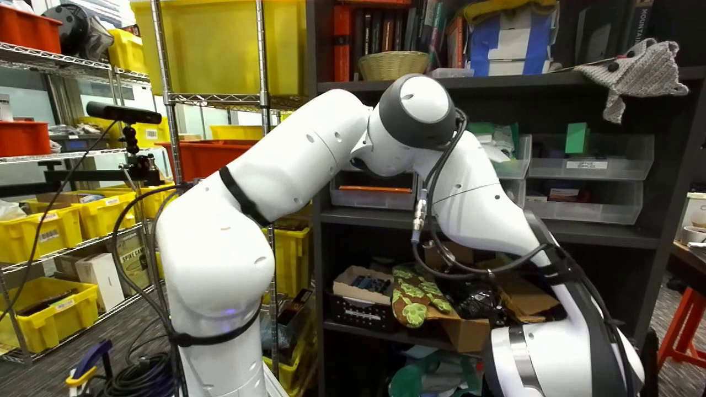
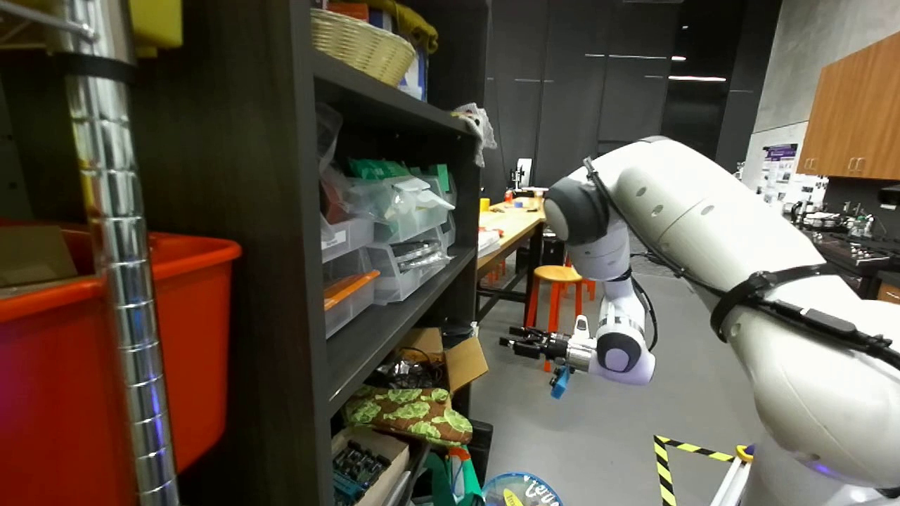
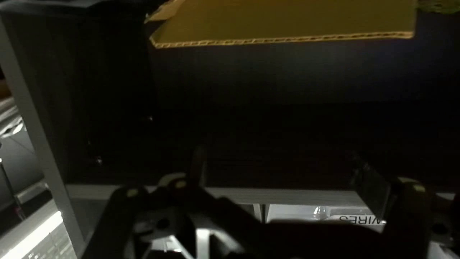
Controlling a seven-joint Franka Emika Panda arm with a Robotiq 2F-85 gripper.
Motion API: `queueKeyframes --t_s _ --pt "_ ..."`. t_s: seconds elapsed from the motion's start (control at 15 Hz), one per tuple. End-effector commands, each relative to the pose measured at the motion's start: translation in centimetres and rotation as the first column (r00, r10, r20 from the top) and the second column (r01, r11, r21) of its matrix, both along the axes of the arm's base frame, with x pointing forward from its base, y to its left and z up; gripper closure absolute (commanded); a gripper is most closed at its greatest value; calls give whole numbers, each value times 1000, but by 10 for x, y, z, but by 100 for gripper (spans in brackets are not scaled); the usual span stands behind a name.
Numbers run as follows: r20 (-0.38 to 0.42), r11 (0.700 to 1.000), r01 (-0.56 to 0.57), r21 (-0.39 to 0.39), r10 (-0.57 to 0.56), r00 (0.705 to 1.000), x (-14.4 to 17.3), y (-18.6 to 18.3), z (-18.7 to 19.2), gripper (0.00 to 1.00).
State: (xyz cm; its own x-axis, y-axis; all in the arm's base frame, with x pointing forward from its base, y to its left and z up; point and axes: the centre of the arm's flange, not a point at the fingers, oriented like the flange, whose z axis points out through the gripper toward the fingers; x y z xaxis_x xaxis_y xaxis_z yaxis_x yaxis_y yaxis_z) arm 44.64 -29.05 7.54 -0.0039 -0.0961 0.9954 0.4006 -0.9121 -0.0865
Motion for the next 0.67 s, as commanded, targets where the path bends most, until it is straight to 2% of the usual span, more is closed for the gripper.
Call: queueKeyframes --t_s 0.0,0.2,0.27,0.33,0.4,0.6 --pt "118 985 51 -165 -32 993 -21 37 -31 0" --pt "182 963 74 -258 -27 983 -21 39 -25 0" --pt "157 960 43 -275 1 988 -29 37 -26 0" --pt "157 960 33 -278 12 988 -31 34 -22 0" --pt "109 974 -8 -227 33 993 -5 -3 24 0" --pt "119 971 6 -240 23 993 -14 -18 33 0"
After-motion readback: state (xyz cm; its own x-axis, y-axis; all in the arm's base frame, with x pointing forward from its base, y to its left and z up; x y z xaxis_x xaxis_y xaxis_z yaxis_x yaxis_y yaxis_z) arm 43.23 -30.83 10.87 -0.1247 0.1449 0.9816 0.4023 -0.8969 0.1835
